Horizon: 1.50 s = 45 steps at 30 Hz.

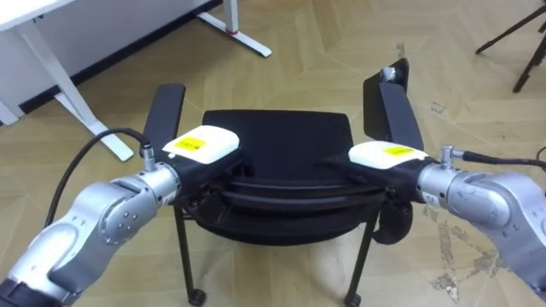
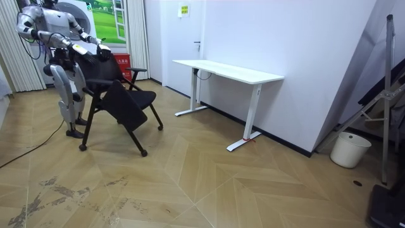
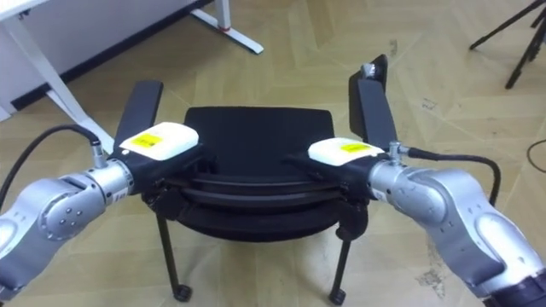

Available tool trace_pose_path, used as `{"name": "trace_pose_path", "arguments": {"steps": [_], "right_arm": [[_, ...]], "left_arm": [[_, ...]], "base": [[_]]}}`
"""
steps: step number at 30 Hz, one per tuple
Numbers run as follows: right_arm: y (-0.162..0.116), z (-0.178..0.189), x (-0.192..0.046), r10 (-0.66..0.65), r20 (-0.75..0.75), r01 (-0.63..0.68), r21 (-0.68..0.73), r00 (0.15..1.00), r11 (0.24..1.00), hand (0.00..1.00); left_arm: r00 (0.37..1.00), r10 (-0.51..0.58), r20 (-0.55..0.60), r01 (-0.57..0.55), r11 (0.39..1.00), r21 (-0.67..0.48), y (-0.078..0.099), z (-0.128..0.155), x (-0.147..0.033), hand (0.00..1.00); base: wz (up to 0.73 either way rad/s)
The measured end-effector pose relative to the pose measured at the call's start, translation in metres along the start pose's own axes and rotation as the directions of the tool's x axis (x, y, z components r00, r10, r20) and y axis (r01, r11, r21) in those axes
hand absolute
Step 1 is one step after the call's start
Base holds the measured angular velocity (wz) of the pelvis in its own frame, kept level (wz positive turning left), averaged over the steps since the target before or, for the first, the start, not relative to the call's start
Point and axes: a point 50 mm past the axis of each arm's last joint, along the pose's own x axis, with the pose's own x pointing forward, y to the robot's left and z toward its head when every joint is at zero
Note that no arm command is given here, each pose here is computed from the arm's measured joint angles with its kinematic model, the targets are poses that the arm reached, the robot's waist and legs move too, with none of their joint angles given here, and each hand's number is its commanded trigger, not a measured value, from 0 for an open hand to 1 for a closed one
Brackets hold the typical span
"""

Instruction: Push chair

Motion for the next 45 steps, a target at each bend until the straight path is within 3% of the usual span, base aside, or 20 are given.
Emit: {"name": "trace_pose_path", "arguments": {"steps": [30, 34, 45], "right_arm": [[0.030, -0.045, -0.013, -0.251, -0.203, 0.296, 0.237, 0.946, 0.925, 0.00], [0.033, -0.056, -0.017, -0.227, -0.270, 0.292, 0.230, 0.936, 0.929, 0.00], [0.034, -0.055, -0.016, -0.206, -0.274, 0.258, 0.170, 0.940, 0.951, 0.00]], "left_arm": [[0.998, -0.057, 0.009, 0.057, 0.998, -0.039, -0.014, 0.008, 0.000, 1.00], [0.997, -0.073, 0.020, 0.073, 0.997, -0.025, -0.011, 0.010, -0.001, 1.00], [0.996, -0.090, 0.019, 0.089, 0.996, 0.025, -0.003, 0.005, -0.009, 1.00]], "base": [[0.01], [-0.03], [-0.01]]}}
